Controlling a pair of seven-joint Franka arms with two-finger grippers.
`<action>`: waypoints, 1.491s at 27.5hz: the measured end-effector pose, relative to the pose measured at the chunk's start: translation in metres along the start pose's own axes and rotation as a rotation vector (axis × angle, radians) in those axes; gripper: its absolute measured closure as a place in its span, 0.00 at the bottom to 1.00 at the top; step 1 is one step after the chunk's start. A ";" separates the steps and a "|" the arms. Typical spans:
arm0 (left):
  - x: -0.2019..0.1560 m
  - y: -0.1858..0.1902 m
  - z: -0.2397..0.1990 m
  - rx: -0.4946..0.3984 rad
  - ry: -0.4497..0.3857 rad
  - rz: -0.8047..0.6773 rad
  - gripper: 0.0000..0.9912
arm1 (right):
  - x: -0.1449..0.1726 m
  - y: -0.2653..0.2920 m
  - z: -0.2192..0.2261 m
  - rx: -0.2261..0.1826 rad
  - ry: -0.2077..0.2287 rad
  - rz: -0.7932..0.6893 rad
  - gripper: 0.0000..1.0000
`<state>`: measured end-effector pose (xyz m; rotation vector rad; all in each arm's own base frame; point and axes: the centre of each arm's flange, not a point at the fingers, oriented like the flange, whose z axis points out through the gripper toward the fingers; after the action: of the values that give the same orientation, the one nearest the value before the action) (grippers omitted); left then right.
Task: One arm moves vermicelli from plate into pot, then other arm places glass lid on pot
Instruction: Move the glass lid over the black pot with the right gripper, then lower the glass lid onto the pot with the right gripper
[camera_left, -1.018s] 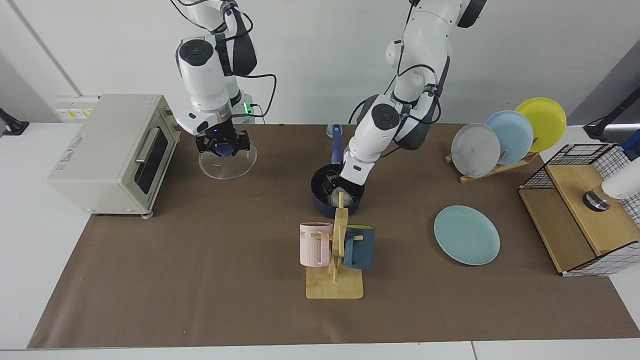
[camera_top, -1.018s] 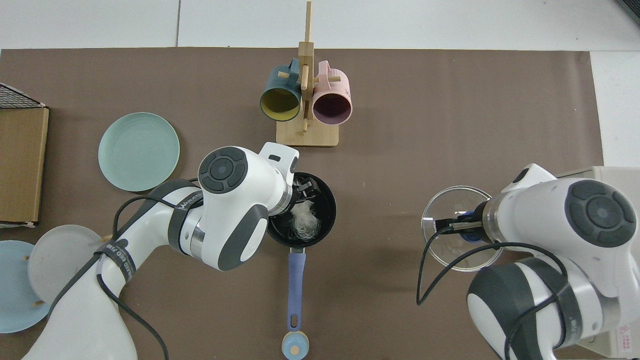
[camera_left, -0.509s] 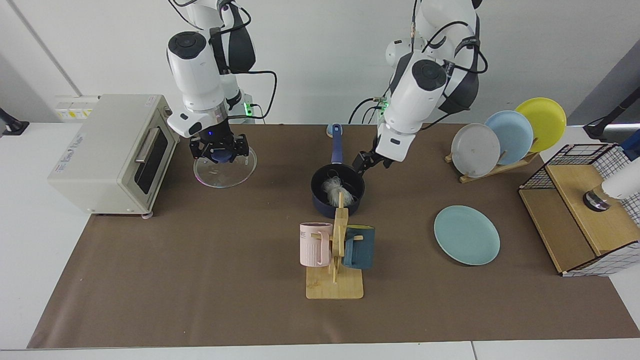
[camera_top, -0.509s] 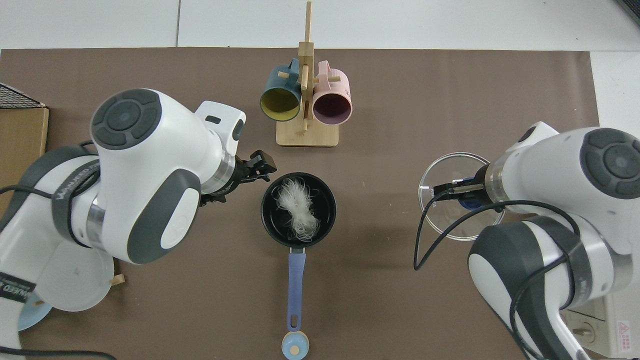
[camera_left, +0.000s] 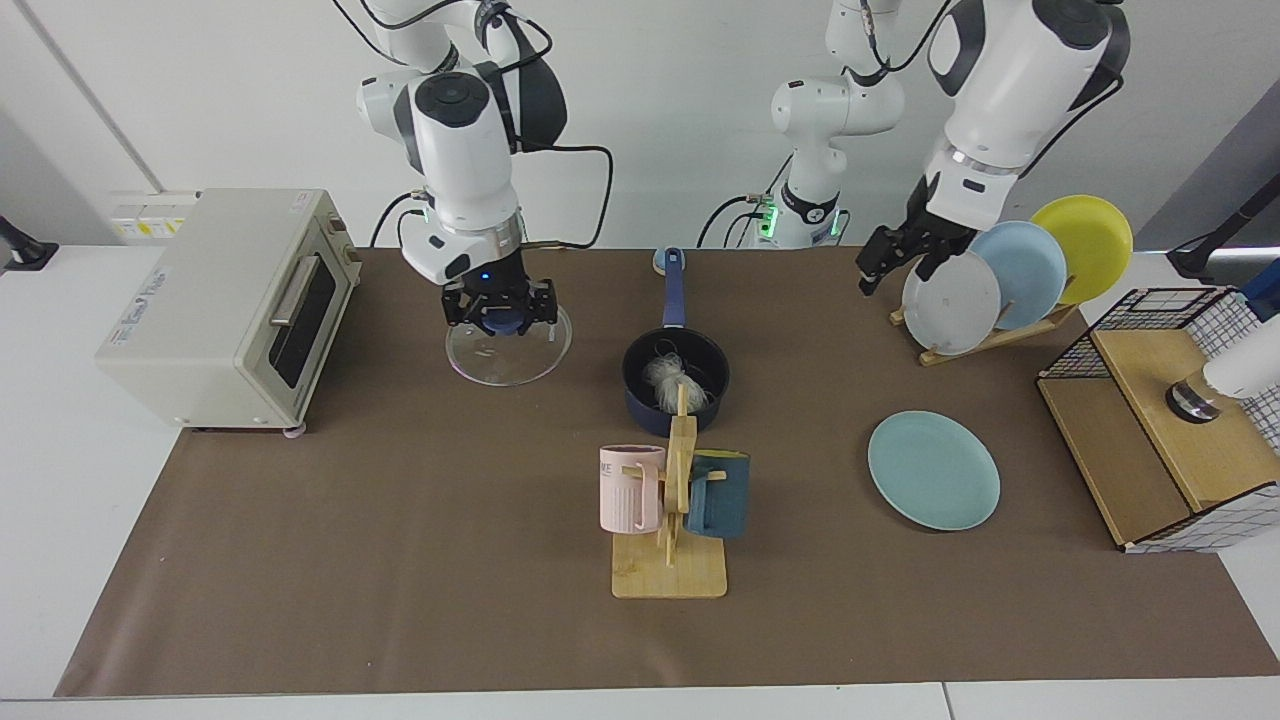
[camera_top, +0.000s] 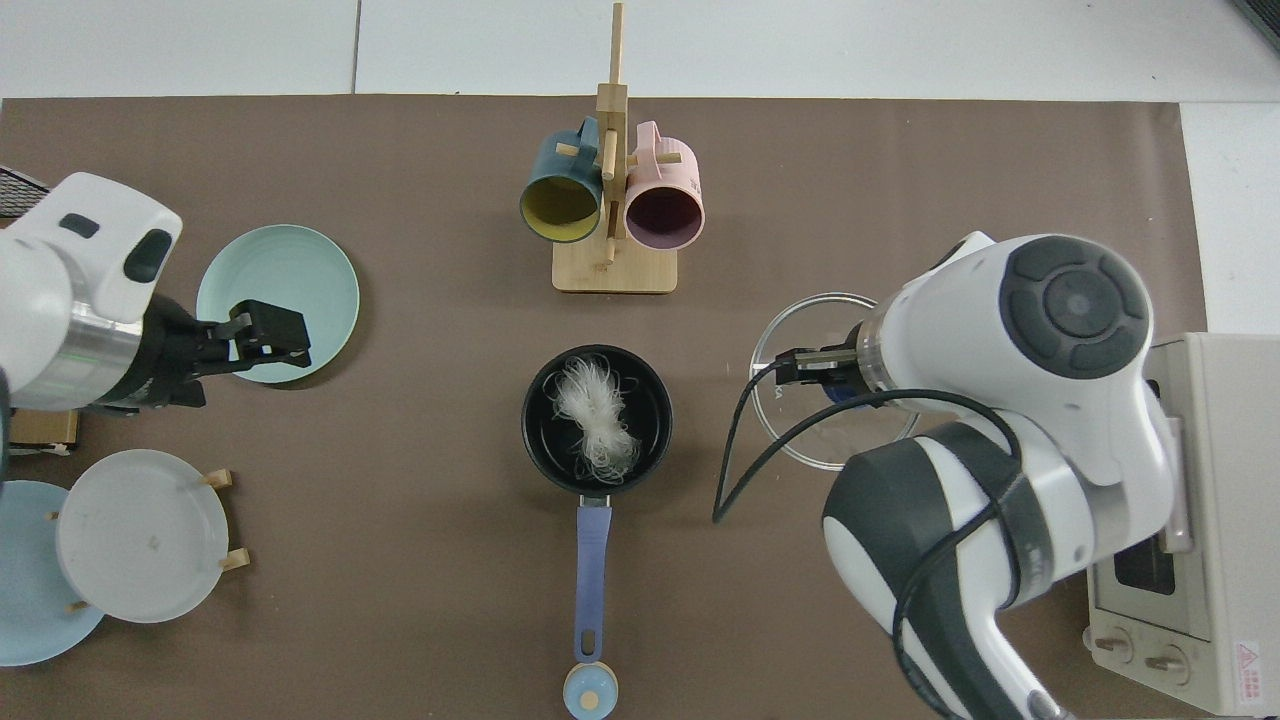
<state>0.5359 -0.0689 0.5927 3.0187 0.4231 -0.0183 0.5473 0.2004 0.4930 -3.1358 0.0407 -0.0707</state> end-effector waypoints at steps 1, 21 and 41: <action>0.004 -0.013 -0.002 0.000 -0.001 0.015 0.01 | -0.003 -0.012 0.003 0.000 -0.006 0.006 0.57; 0.026 -0.078 -0.007 0.017 0.009 0.122 0.00 | -0.022 -0.169 0.053 -0.039 -0.004 0.156 0.57; 0.025 -0.075 -0.006 0.021 0.009 0.128 0.00 | -0.033 -0.224 0.077 -0.024 0.021 0.221 0.57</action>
<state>0.5389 0.0107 0.5916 3.0615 0.2309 -0.0006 0.5237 0.4253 0.4160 -3.1305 0.3897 -0.1017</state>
